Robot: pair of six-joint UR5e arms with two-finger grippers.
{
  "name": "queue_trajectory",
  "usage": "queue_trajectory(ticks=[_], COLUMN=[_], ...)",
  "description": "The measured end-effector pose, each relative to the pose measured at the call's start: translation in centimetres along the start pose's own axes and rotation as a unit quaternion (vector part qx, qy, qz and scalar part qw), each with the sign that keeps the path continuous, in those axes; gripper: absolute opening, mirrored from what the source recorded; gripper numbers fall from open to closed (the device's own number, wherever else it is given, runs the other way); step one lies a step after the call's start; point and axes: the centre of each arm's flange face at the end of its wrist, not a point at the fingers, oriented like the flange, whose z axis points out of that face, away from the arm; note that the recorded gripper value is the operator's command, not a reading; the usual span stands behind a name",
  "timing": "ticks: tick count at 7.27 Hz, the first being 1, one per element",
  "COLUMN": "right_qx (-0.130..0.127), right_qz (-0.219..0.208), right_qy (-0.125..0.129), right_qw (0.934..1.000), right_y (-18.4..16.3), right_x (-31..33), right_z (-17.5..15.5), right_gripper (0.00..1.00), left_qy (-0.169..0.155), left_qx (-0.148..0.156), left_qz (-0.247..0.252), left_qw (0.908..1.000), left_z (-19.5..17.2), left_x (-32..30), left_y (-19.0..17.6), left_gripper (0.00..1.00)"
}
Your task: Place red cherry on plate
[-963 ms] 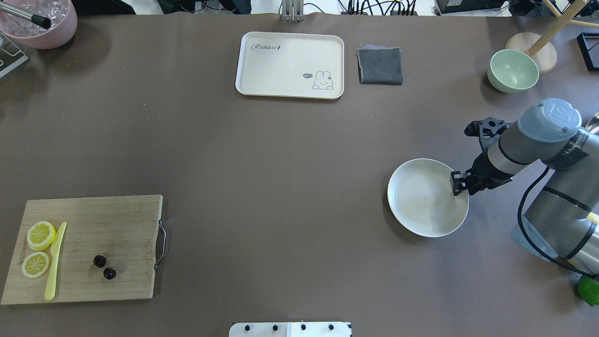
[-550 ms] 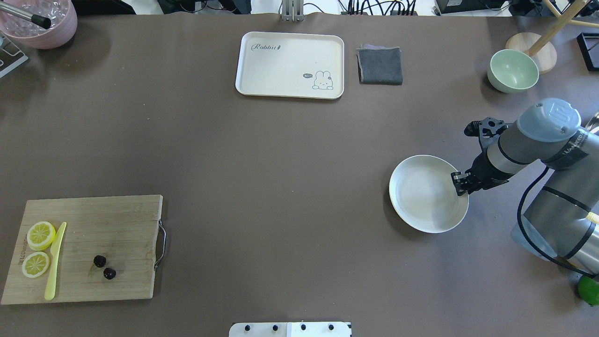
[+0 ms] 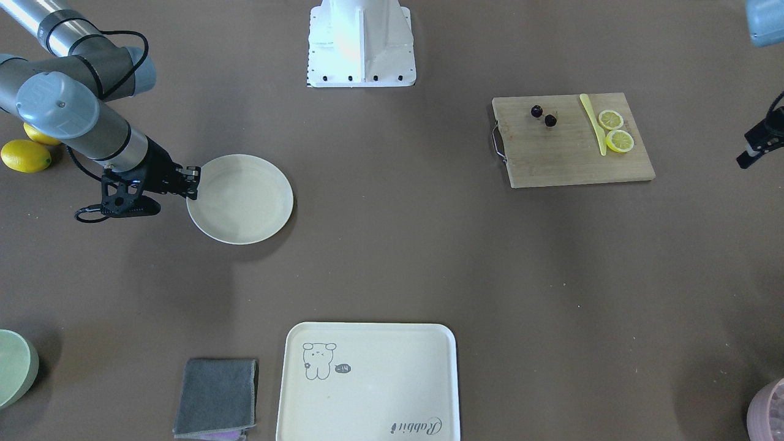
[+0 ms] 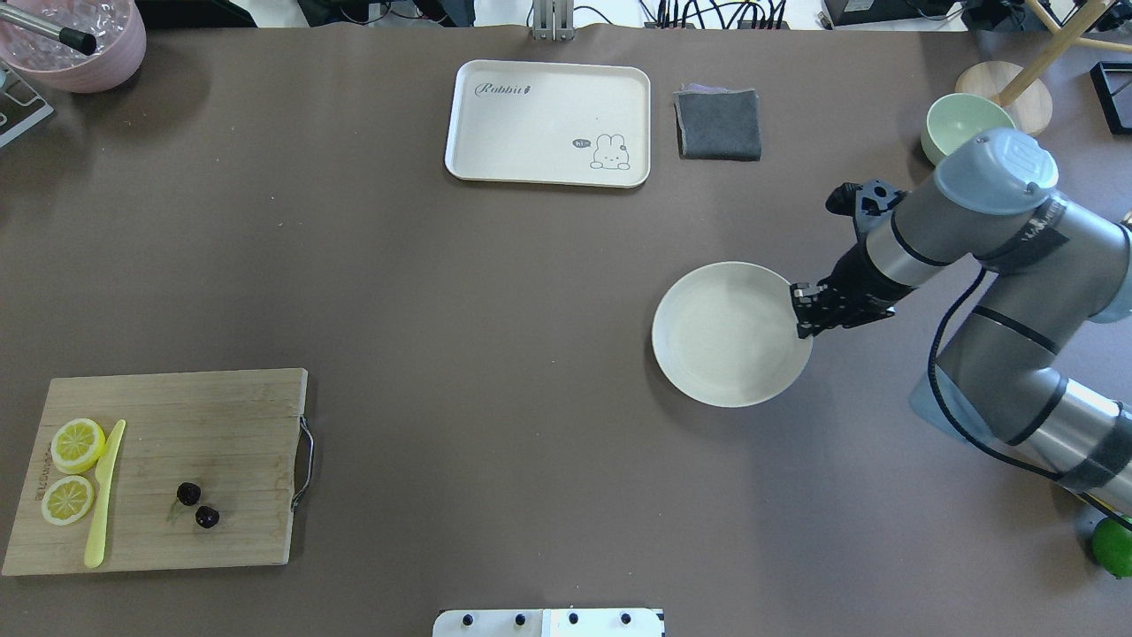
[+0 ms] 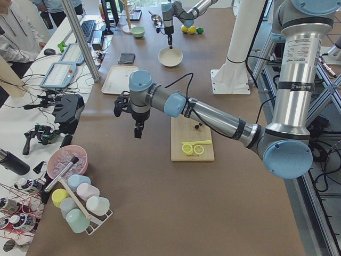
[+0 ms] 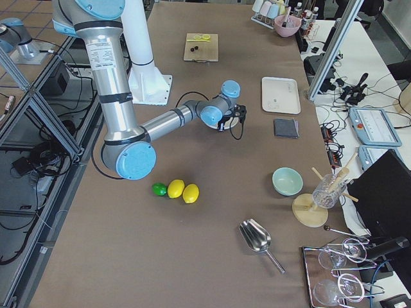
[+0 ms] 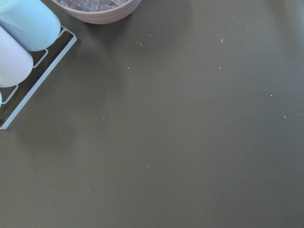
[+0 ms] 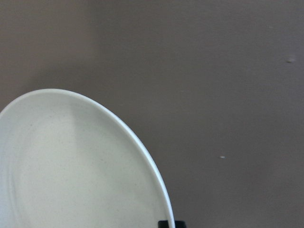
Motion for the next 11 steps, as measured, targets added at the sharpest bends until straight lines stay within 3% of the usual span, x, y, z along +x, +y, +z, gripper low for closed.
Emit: queue_trajectory(ticks=[3,5,7,8,9,11], right_qx=[-0.001,0.006,0.012,0.015,0.018,0.027], right_qz=[0.047,0.058,0.055,0.054,0.054,0.076], right_qy=[-0.05,-0.079,-0.087,-0.087,-0.086,-0.084], right_qw=[0.9977,0.9952,0.9946,0.9946,0.9947,0.9932], right_y=[-0.8,-0.8,-0.4,-0.2,-0.1,0.0], right_x=[-11.5,-13.9,-15.5,-15.9,-15.9,-16.4], right_z=[1.2,4.7,6.3,6.7,6.9,7.3], right_gripper=[0.0,0.0,0.0,0.1,0.52,0.93], left_qy=[0.043,0.034,0.013,-0.001,-0.015,-0.032], left_qx=[-0.018,-0.012,0.001,0.005,0.013,0.02], left_qz=[-0.124,-0.188,-0.224,-0.235,-0.247,-0.261], left_qw=[0.9912,0.9815,0.9744,0.972,0.9688,0.9646], left_z=[3.6,9.3,12.9,14.0,15.4,17.0], left_x=[11.9,18.1,19.9,19.6,19.3,18.3], left_y=[5.4,10.1,15.2,17.3,19.6,23.0], left_gripper=[0.97,0.97,0.97,0.97,0.93,0.93])
